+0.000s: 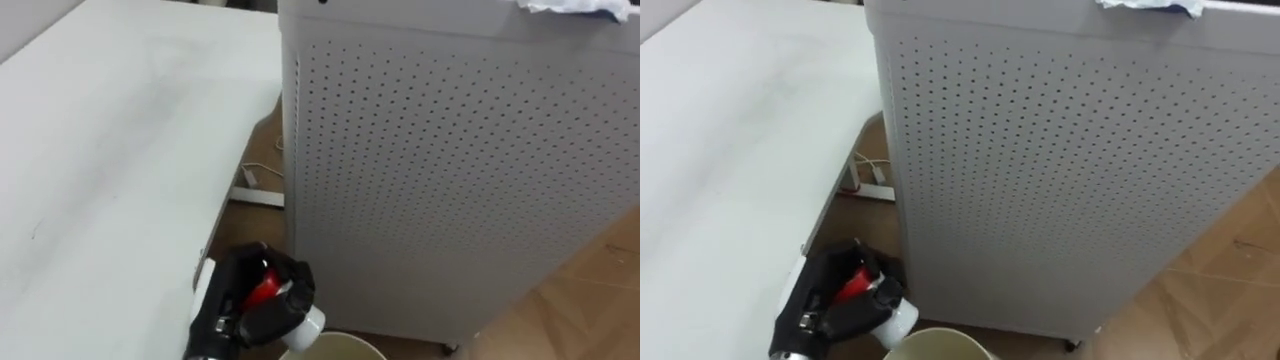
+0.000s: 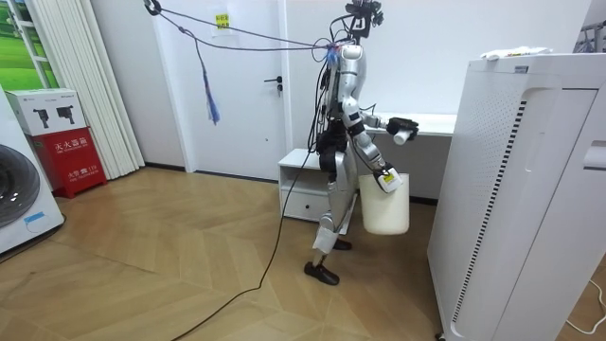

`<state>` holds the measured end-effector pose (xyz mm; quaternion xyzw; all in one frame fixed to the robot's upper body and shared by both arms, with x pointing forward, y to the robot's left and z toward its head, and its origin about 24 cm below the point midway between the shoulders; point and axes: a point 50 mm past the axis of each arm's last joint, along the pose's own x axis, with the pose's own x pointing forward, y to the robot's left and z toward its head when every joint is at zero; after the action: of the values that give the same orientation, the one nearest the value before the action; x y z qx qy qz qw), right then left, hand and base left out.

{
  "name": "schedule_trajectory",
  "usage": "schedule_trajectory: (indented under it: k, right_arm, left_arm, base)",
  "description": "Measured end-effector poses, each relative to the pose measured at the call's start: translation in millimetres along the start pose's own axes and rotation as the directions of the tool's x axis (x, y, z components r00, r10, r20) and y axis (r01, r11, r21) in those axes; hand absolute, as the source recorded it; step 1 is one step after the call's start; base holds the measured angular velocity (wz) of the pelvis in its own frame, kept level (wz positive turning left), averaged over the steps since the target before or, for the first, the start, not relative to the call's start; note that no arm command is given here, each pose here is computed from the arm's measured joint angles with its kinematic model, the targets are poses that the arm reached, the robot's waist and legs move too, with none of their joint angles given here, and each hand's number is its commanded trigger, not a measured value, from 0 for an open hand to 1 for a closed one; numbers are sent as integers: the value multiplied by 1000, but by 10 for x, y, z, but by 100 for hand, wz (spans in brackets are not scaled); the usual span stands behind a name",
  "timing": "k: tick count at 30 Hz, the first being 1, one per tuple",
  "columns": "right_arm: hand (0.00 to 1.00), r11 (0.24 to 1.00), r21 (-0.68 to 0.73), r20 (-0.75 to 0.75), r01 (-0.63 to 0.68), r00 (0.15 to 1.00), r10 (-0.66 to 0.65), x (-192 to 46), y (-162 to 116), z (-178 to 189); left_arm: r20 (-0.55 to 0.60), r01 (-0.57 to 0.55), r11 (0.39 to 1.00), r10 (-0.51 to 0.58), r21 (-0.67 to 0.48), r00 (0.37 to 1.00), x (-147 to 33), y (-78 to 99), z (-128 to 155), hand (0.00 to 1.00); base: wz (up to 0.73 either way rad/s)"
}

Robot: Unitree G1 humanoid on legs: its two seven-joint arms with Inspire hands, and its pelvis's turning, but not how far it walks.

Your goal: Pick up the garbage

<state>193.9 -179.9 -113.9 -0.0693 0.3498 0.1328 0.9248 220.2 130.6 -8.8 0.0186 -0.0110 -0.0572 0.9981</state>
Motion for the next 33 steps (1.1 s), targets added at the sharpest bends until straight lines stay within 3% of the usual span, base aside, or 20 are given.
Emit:
schedule_trajectory:
  k: [9,10,11,12,33]
  right_arm:
    - [100,1000,1,46,31,998,-31,50,-73,158]
    - [100,999,4,48,33,998,-33,50,-78,161]
    - [100,999,12,50,41,998,-42,46,-97,162]
    - [100,999,19,52,50,997,-51,41,-119,164]
    - [100,997,-22,25,70,997,-69,-9,-177,80]
  left_arm:
    - [-37,112,994,-113,-14,993,71,-162,-32,100]
    - [-40,120,993,-121,-16,992,71,-172,-36,65]
    - [-48,132,991,-133,-16,990,65,-180,-54,55]
    - [-65,142,990,-143,-14,988,57,-183,-90,0]
    - [-124,245,969,-240,34,963,-9,-175,-180,0]
  base:
    - [-15]
    - [-6]
    - [-4]
    - [0]
    - [-4]
